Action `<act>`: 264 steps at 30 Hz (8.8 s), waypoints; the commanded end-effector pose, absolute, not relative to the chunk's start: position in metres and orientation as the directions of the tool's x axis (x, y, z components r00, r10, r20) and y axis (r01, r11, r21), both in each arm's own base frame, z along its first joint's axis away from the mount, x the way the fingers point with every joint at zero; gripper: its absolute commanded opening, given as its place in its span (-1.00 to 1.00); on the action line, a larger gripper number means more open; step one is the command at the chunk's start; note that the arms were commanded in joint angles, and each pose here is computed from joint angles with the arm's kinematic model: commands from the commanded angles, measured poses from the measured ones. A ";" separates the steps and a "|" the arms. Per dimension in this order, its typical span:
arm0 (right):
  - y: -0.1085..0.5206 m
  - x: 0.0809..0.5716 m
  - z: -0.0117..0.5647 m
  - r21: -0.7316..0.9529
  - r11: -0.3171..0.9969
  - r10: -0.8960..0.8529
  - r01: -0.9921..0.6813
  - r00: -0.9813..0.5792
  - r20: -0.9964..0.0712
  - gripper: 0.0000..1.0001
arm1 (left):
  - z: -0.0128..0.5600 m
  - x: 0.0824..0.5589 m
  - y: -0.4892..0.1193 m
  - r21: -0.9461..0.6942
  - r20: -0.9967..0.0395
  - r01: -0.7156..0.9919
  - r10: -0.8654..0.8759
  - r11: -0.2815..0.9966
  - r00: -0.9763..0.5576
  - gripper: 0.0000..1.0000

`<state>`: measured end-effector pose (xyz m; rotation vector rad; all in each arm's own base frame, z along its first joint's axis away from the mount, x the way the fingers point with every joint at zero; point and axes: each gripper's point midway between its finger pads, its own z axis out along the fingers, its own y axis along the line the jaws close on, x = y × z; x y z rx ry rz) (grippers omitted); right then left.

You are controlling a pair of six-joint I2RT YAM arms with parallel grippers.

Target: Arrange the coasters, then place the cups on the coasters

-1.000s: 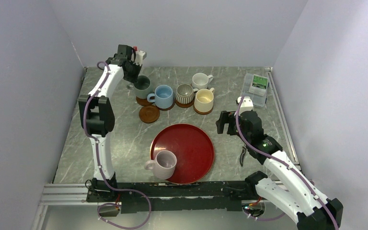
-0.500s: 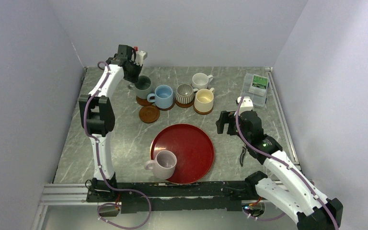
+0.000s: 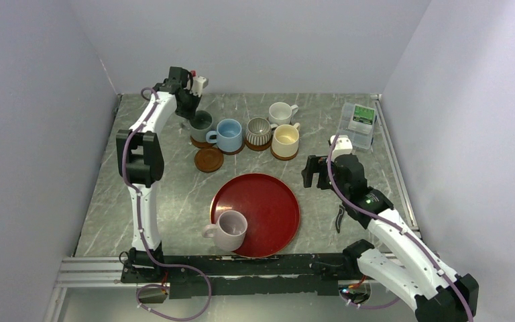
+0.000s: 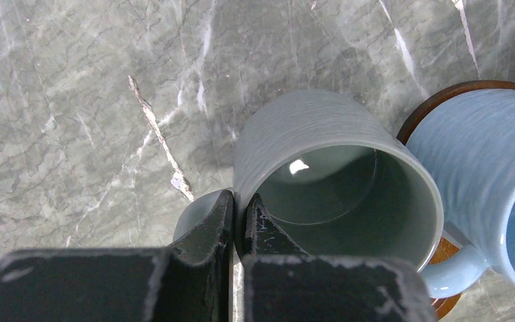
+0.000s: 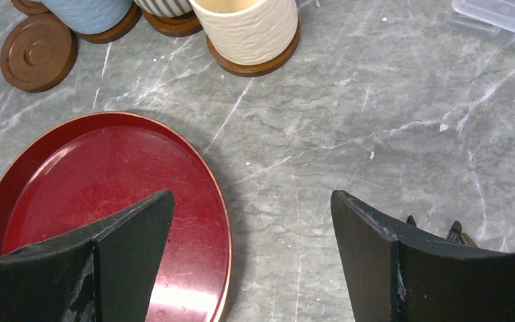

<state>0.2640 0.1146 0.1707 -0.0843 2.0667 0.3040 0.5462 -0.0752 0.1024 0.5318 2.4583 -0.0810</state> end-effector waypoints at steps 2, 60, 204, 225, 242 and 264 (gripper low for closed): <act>0.115 0.272 0.180 0.174 0.966 0.071 -0.189 -0.456 -0.887 0.83 | 0.150 0.569 -0.085 0.095 -0.692 0.409 0.355 0.908 -0.629 -0.94; 0.117 0.271 0.174 0.175 0.965 0.064 -0.195 -0.474 -0.878 0.83 | 0.129 0.554 -0.087 0.072 -0.605 0.430 0.382 0.900 -0.699 -0.94; 0.113 0.262 0.200 0.243 0.953 0.151 -0.183 -0.409 -0.900 0.82 | 0.200 0.346 -0.126 0.126 -0.623 0.470 0.438 0.874 -0.648 -0.94; 0.116 0.262 0.198 0.227 0.948 0.127 -0.224 -0.390 -0.912 0.82 | 0.149 0.402 -0.112 0.150 -0.551 0.638 0.600 0.755 -0.580 -0.95; 0.119 0.261 0.194 0.231 0.945 0.123 -0.232 -0.404 -0.906 0.82 | 0.139 0.425 -0.106 0.177 -0.522 0.629 0.614 0.757 -0.592 -0.94; 0.120 0.259 0.192 0.234 0.943 0.121 -0.237 -0.409 -0.904 0.82 | 0.137 0.441 -0.105 0.174 -0.524 0.618 0.604 0.767 -0.601 -0.94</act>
